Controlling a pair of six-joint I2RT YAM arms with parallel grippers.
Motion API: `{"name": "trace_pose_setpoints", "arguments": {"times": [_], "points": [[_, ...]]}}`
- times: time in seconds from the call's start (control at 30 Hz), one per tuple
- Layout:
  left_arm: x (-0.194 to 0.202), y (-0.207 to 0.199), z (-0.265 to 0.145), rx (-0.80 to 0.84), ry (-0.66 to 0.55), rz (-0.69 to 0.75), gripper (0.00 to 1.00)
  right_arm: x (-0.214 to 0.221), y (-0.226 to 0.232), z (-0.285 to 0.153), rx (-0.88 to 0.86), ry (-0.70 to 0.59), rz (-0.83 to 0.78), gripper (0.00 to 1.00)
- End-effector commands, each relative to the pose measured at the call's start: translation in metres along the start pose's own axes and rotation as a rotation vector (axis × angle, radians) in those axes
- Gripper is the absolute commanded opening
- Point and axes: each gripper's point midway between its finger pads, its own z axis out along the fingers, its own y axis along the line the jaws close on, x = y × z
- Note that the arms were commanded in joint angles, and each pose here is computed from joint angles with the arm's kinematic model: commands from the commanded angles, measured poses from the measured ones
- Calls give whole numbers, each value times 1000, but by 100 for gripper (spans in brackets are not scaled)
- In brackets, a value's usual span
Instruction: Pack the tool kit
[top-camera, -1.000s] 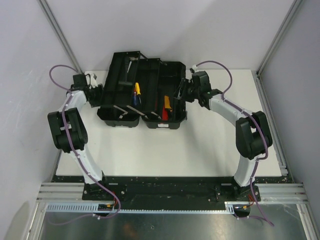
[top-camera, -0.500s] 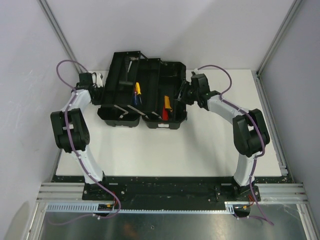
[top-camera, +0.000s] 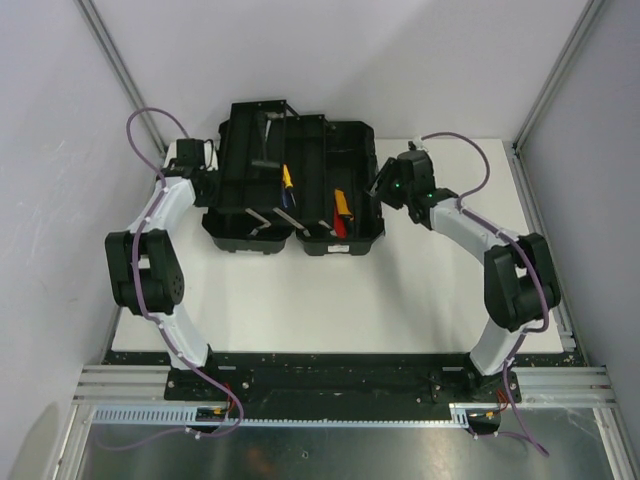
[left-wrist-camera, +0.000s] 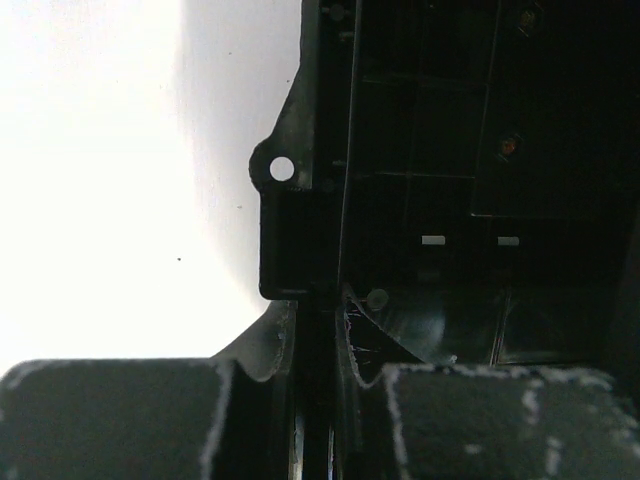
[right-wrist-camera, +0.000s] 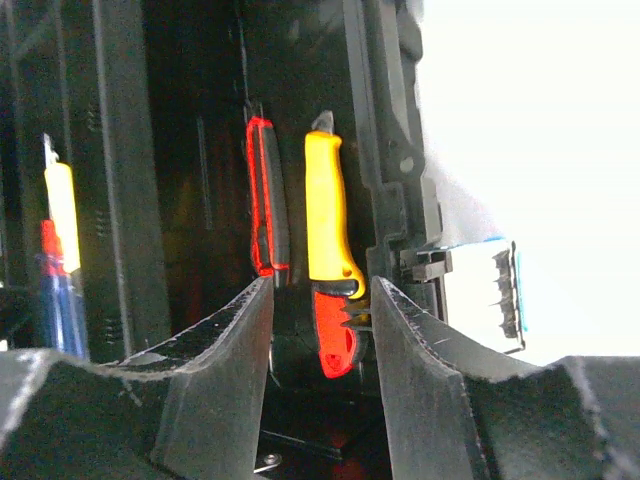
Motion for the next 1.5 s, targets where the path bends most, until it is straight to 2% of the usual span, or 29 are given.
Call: {"name": "trace_pose_setpoints", "arguments": {"times": [0.0,0.1,0.3,0.5,0.7,0.8,1.03,1.13,1.47], "points": [[-96,25,-78,-135,-348,-45,0,-54,18,-29,-59,-160,-29,49],[-105,22,-93,-132,-387,-39,0,-57,5,-27,-32,-154,-73,51],[-130,7,-130,-128,-485,-15,0,-37,-30,-2,7,-50,-132,52],[-150,-13,-161,-127,-563,21,0,-13,-25,21,-134,58,-144,51],[-140,-13,-151,-142,-527,31,0,8,-12,26,-253,142,-144,49],[-136,-12,-147,-153,-515,32,0,16,-14,28,-255,173,-130,41],[-133,-4,-146,-227,-501,66,0,6,-8,16,-175,107,-171,4],[-132,-1,-146,-279,-494,90,0,-6,2,7,-150,48,-210,0],[-115,25,-141,-478,-429,133,0,-30,14,-14,-34,-49,-308,0]]}}
